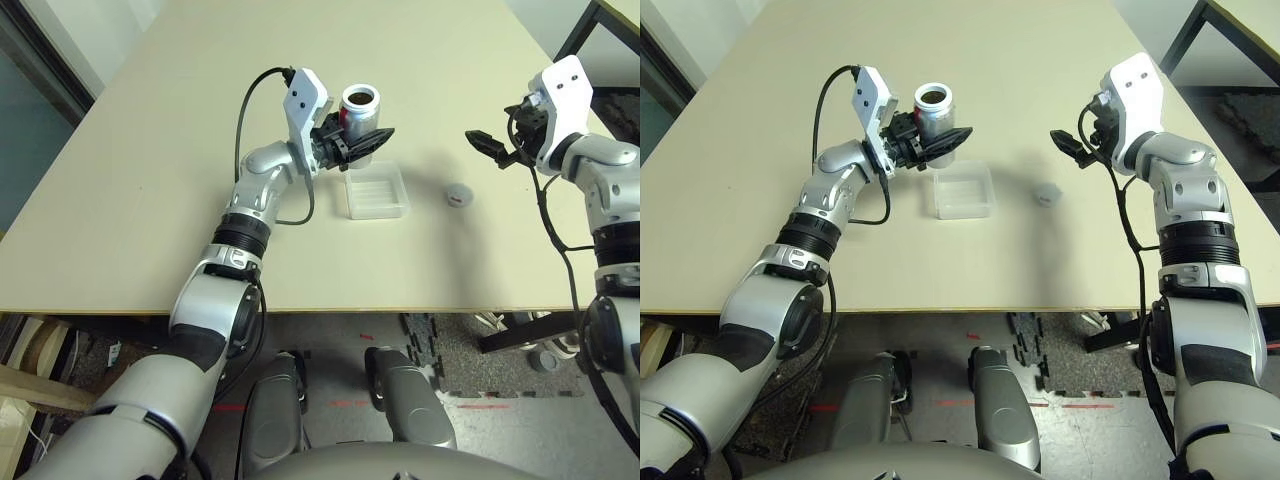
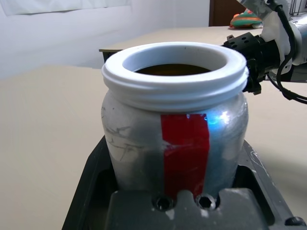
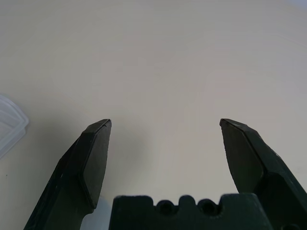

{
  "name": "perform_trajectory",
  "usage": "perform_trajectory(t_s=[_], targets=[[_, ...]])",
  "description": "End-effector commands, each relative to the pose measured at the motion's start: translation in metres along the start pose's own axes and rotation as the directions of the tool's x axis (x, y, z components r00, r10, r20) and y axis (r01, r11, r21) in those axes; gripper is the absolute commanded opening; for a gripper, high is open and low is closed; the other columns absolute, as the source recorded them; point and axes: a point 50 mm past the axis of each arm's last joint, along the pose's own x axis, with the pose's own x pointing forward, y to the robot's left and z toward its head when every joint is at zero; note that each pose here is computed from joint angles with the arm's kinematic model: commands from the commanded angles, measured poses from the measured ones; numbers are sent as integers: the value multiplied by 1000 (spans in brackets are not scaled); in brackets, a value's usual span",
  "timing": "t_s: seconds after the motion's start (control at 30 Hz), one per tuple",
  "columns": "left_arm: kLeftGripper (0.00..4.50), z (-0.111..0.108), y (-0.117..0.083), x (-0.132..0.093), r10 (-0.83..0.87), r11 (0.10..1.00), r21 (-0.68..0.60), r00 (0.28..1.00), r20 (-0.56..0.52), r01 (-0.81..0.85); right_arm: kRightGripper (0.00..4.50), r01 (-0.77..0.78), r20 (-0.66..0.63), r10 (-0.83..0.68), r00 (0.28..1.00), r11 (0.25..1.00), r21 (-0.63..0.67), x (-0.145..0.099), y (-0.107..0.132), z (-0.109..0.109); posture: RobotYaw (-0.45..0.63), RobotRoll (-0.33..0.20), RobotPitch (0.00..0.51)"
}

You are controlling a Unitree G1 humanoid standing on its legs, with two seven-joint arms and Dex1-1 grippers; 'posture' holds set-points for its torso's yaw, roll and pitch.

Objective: Pour the medicine from the bottle into the box.

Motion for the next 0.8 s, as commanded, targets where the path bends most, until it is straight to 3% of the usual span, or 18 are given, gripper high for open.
perform_trajectory(t_s=[0.03, 0.4, 0.8], targets=[[2629, -1, 2, -1, 9, 1000, 13, 1000, -9, -8, 4500, -16, 5, 16, 1000, 1000, 11, 0, 3, -4, -268, 0, 135], [2629, 4, 8, -1, 69, 996, 58, 998, -4, -69, 4500, -136, 88, 132, 987, 990, 41, -4, 11, 3, -256, 0, 137], [2629, 3, 19, 2, 124, 973, 209, 984, -130, -95, 4500, -368, 110, 361, 926, 929, 44, -21, 27, 0, -269, 0, 140]])
